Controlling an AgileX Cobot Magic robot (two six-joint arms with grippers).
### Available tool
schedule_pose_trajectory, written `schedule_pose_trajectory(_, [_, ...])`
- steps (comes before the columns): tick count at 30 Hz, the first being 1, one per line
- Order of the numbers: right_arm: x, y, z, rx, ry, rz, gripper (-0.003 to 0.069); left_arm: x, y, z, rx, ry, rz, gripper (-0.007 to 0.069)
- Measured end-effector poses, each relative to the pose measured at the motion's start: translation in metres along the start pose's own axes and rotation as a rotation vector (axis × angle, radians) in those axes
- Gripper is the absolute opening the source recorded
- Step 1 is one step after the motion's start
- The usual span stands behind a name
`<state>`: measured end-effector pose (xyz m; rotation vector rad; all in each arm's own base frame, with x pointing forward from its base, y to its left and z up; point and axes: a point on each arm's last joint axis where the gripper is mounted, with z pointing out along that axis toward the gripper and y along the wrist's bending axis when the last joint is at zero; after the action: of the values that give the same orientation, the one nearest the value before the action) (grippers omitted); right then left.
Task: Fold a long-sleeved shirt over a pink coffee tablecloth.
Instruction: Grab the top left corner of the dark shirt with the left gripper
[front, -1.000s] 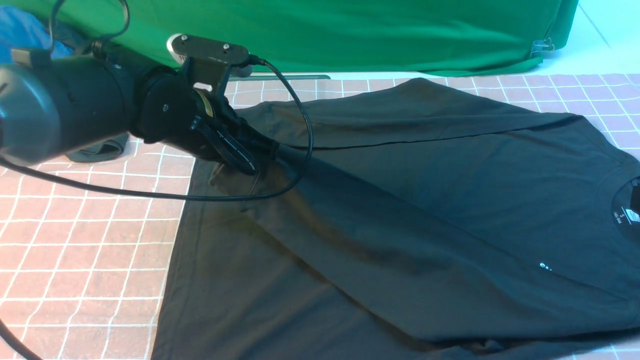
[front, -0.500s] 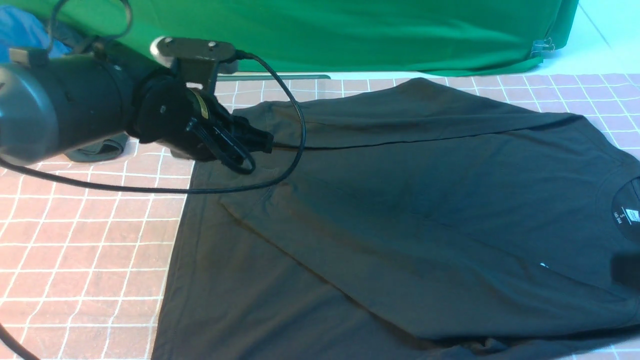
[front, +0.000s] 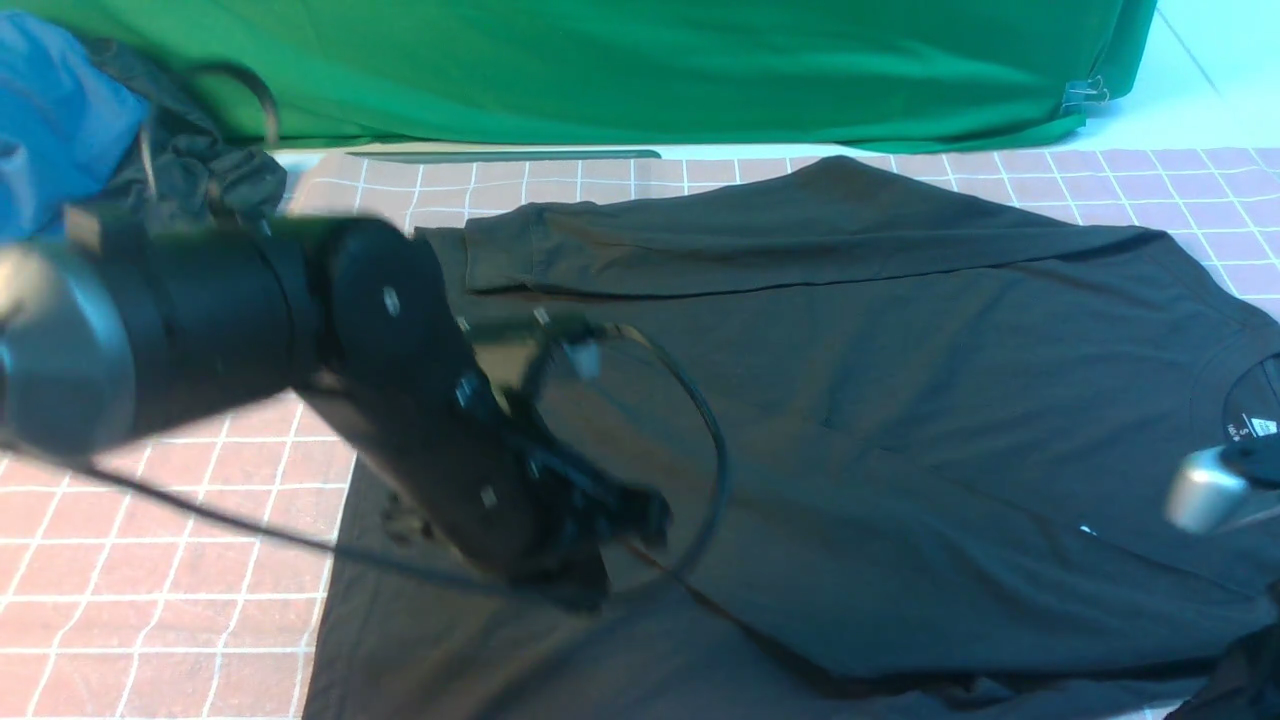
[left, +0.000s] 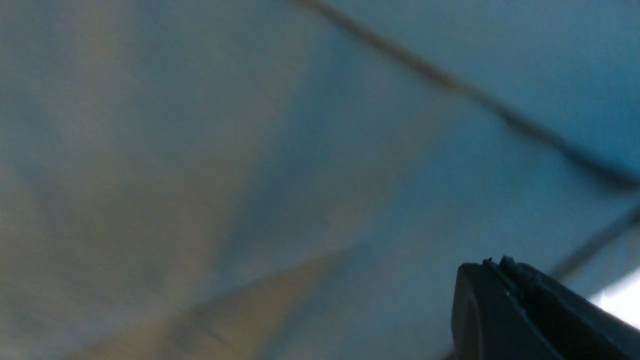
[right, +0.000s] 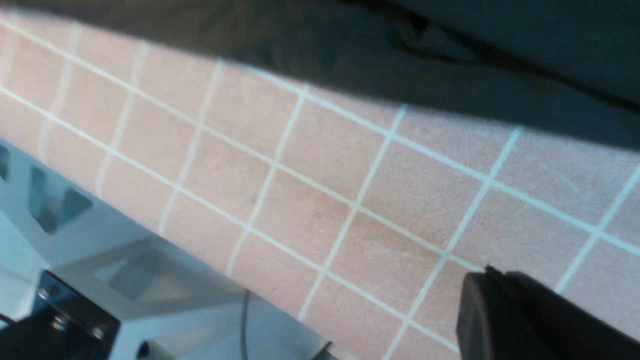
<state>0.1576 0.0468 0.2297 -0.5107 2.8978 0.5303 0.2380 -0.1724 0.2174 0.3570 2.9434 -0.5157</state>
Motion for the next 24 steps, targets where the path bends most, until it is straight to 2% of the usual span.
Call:
schedule_pose_trajectory(3, [-0.009, 0.005, 0.012, 0.014, 0.000, -0.055, 0.0102, 0.013, -0.010, 0.003, 0.012, 0.010, 0.013, 0.0012])
schedule_pose_trajectory(6, [-0.023, 0.019, 0.030, 0.030, -0.040, -0.142, 0.0180, 0.020, -0.015, -0.004, 0.025, -0.003, 0.005, 0.0012])
schedule_pose_trajectory(13, [-0.040, 0.031, 0.071, 0.073, -0.027, -0.211, 0.0313, 0.026, -0.019, -0.034, 0.050, -0.096, 0.023, 0.0012])
schedule_pose_trajectory(18, [-0.049, 0.028, 0.085, 0.105, -0.063, -0.194, 0.0379, 0.031, -0.019, -0.052, 0.049, -0.158, 0.033, 0.0013])
schedule_pose_trajectory(24, [-0.055, 0.026, 0.084, 0.134, -0.131, -0.204, 0.0395, 0.034, -0.017, -0.061, 0.028, -0.191, 0.027, 0.0013])
